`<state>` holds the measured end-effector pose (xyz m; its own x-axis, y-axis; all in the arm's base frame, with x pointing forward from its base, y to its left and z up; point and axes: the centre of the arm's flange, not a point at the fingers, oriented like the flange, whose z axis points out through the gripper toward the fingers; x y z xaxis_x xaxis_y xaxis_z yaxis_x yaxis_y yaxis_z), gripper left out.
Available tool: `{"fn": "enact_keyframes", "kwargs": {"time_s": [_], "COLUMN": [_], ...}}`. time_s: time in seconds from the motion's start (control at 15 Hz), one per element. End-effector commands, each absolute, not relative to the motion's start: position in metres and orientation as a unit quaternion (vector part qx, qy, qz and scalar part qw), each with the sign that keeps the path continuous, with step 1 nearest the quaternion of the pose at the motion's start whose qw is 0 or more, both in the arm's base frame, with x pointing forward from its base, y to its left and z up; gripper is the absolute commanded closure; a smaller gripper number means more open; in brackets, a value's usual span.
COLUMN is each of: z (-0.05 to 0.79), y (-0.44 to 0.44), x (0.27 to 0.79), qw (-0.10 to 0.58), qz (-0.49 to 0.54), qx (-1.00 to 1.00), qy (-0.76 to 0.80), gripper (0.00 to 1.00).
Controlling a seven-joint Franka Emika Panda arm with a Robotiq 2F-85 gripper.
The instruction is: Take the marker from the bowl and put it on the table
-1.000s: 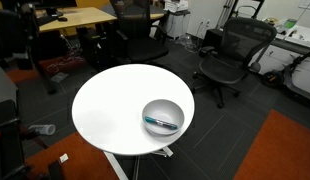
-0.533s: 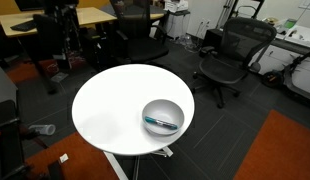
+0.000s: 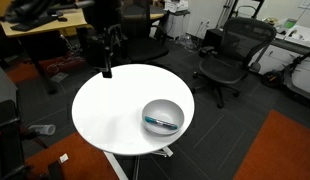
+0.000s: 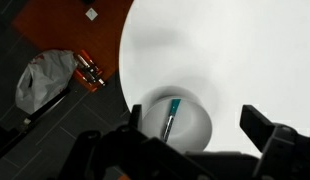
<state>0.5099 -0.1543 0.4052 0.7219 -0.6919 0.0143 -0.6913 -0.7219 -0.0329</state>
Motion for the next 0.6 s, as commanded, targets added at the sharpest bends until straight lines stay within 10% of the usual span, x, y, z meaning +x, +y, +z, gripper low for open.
{"fn": "enact_keyframes", "kwargs": {"time_s": [0.0,0.53], "z": [0.391,0.345], "y": [-0.166,-0.195], "x": [0.546,0.587], "qw": [0.011,-0.001], "qz": [-0.029,-0.037], "qx": [-0.907,-0.881], "qy": [0.421,0.472], "gripper": [0.00,0.00]}}
